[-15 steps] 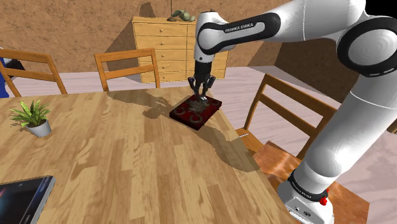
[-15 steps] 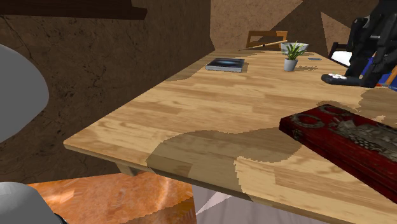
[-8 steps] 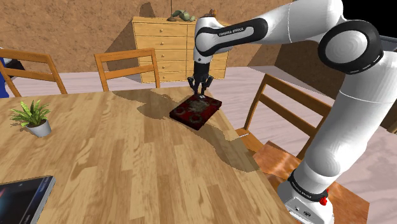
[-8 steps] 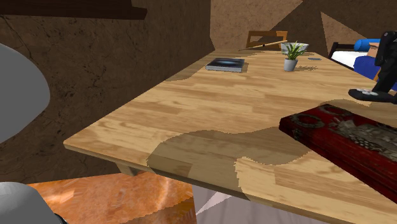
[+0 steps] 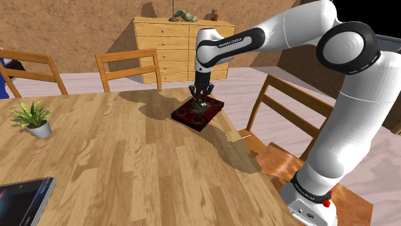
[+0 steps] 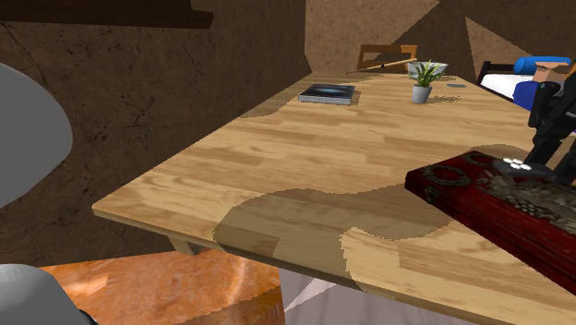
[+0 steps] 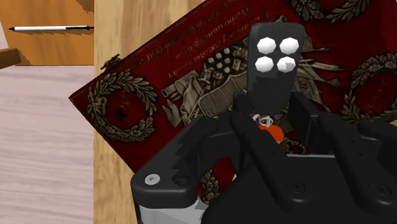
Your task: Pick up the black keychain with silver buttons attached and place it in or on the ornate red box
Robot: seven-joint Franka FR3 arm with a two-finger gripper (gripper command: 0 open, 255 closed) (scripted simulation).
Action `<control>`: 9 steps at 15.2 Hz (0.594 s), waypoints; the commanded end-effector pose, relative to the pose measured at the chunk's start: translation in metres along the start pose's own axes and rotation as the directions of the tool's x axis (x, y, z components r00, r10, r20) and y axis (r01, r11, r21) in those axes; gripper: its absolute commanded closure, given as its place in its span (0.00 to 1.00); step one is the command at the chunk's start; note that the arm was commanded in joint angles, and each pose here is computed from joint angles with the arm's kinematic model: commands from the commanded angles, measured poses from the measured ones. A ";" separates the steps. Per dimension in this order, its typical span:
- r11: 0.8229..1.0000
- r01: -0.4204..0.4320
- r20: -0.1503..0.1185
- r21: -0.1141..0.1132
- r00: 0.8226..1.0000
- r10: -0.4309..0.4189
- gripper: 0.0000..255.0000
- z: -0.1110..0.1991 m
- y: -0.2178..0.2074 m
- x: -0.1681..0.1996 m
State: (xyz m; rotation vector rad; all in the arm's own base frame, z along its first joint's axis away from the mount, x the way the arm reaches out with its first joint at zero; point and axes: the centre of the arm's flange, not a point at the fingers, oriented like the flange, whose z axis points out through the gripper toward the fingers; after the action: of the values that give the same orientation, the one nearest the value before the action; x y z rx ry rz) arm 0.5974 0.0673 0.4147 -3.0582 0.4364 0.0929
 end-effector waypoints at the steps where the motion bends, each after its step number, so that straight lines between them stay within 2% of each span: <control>1: 1.000 0.000 0.000 0.000 1.000 0.000 1.00 0.011 0.001 0.000; 3: 1.000 0.000 0.000 0.000 1.000 0.000 1.00 0.022 0.001 0.000; 9: 1.000 0.000 0.000 0.000 1.000 0.000 1.00 0.022 0.001 0.000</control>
State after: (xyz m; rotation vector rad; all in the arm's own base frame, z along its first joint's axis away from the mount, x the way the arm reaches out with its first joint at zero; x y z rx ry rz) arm 0.5962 0.0672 0.3928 -3.0581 0.4364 0.0925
